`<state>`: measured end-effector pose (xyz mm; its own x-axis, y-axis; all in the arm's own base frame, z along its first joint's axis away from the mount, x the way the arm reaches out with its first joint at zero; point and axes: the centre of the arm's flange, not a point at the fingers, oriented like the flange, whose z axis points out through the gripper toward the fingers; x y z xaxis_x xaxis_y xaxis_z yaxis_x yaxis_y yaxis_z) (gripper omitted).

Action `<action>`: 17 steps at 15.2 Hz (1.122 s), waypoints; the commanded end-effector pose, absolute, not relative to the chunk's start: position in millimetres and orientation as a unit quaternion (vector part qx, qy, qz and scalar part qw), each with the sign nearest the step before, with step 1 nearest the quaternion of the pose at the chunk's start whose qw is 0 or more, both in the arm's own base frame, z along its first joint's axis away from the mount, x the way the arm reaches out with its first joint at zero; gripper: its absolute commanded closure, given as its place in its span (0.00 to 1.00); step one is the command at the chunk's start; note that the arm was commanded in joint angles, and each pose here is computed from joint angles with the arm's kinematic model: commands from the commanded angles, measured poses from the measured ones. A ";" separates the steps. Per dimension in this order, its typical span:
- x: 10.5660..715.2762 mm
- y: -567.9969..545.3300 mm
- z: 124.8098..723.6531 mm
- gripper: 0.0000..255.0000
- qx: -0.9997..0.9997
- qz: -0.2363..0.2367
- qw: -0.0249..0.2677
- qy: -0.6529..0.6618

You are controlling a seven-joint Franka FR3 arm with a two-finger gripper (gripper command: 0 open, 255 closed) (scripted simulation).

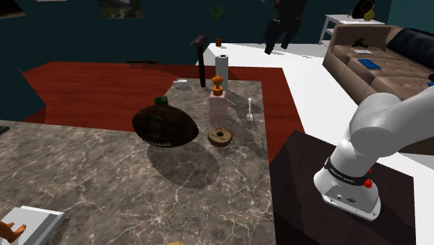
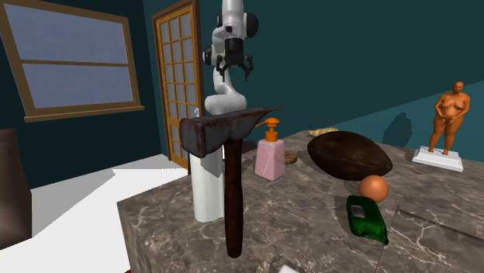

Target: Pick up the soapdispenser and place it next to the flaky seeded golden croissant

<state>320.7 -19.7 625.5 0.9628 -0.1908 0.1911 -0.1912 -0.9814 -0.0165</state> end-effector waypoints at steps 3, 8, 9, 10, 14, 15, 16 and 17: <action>345.2 -7.7 615.7 0.00 0.992 0.091 0.011 -0.088; 405.0 22.9 588.7 0.00 0.994 0.078 0.037 -0.068; 416.7 29.1 582.9 0.00 0.994 0.075 0.042 -0.064; 428.3 35.4 577.0 0.00 0.994 0.072 0.047 -0.060; 474.1 60.5 551.8 0.00 0.995 0.061 0.067 -0.044; 485.3 66.8 545.2 0.00 0.995 0.059 0.072 -0.040; 496.4 73.1 538.4 0.00 0.995 0.056 0.078 -0.035; 507.4 79.4 531.5 0.00 0.995 0.053 0.083 -0.031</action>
<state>496.5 73.0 539.6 0.9911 -0.0621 0.1175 -0.0796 -0.9854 0.1505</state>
